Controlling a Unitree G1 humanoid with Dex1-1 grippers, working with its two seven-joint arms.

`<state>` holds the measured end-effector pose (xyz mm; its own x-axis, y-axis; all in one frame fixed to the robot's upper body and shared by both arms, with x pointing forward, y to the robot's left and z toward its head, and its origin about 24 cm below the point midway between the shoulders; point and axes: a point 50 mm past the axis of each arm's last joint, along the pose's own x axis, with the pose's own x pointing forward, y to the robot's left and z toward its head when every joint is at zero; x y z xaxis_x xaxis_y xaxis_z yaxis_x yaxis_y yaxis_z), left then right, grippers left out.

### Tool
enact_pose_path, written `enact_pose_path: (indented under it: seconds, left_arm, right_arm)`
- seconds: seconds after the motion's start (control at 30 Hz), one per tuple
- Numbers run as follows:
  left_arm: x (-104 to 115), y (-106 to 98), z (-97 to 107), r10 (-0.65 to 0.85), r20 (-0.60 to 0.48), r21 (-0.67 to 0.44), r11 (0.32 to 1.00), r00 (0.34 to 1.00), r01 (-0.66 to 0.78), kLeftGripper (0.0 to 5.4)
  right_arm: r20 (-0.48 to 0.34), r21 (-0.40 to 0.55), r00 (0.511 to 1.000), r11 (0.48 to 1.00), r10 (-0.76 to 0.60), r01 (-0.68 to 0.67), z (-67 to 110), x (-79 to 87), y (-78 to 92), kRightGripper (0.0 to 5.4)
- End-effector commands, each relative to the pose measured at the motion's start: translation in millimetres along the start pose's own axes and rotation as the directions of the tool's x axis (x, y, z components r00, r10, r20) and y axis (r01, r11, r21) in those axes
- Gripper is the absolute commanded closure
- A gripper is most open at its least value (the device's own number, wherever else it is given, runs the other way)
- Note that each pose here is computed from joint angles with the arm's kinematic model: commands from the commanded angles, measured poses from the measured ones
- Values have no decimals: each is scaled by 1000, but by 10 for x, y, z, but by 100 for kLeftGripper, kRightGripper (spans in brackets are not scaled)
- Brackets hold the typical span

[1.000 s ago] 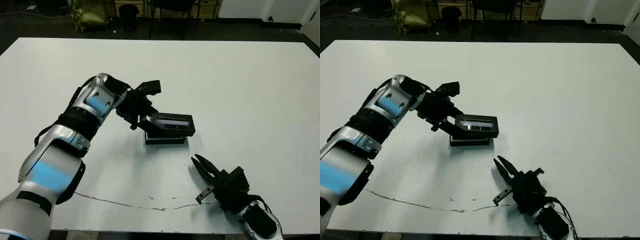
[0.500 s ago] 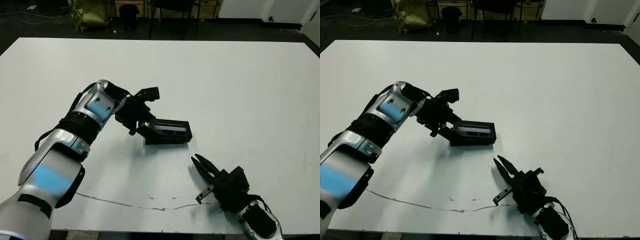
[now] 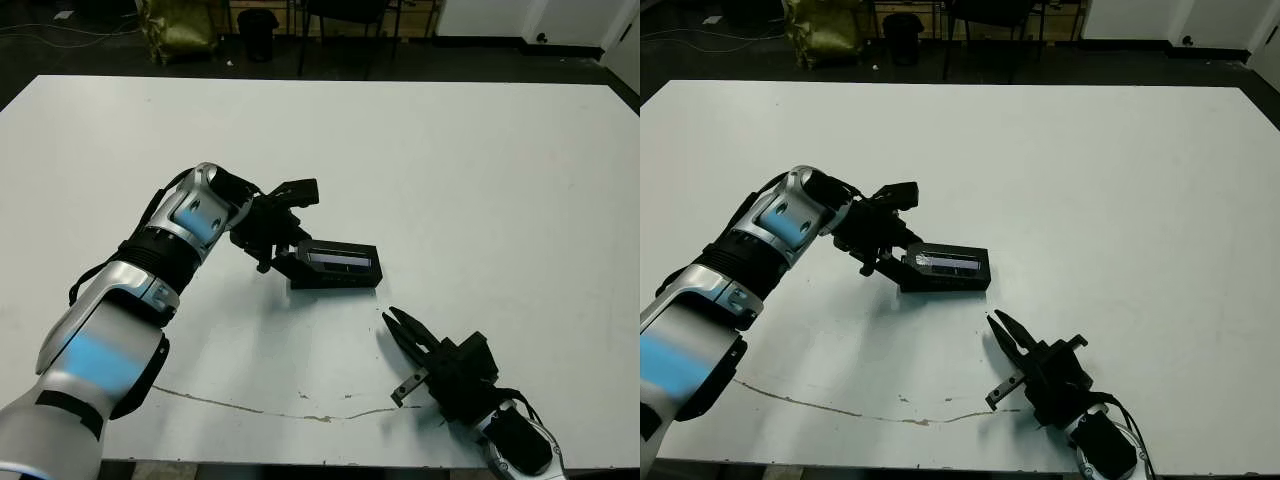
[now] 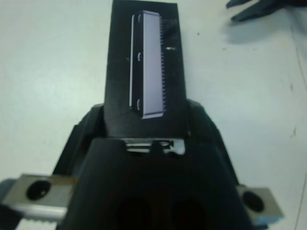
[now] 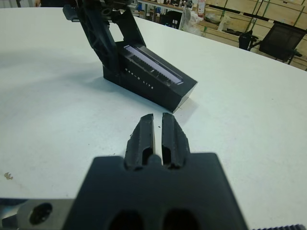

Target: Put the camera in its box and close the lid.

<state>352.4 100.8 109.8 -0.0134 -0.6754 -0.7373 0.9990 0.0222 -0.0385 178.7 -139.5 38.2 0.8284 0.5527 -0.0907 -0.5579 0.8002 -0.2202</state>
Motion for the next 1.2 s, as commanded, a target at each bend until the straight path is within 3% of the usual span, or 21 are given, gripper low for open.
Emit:
enact_pose_path:
  seconds: [0.03,0.5,1.2]
  left_arm:
    - [10,-5,-128,3,-34,-22,1000,999,-4,299]
    - [7,-2,-368,-3,-69,-115,993,998,-5,299]
    - [27,-85,-647,-13,-102,-130,992,995,0,299]
  right_arm:
    - [-43,14,999,1000,12,-12,-84,-39,-1,540]
    - [-37,2,999,1000,8,-8,-99,-36,-6,540]
    - [-25,2,1000,1000,-3,3,-107,-35,-26,540]
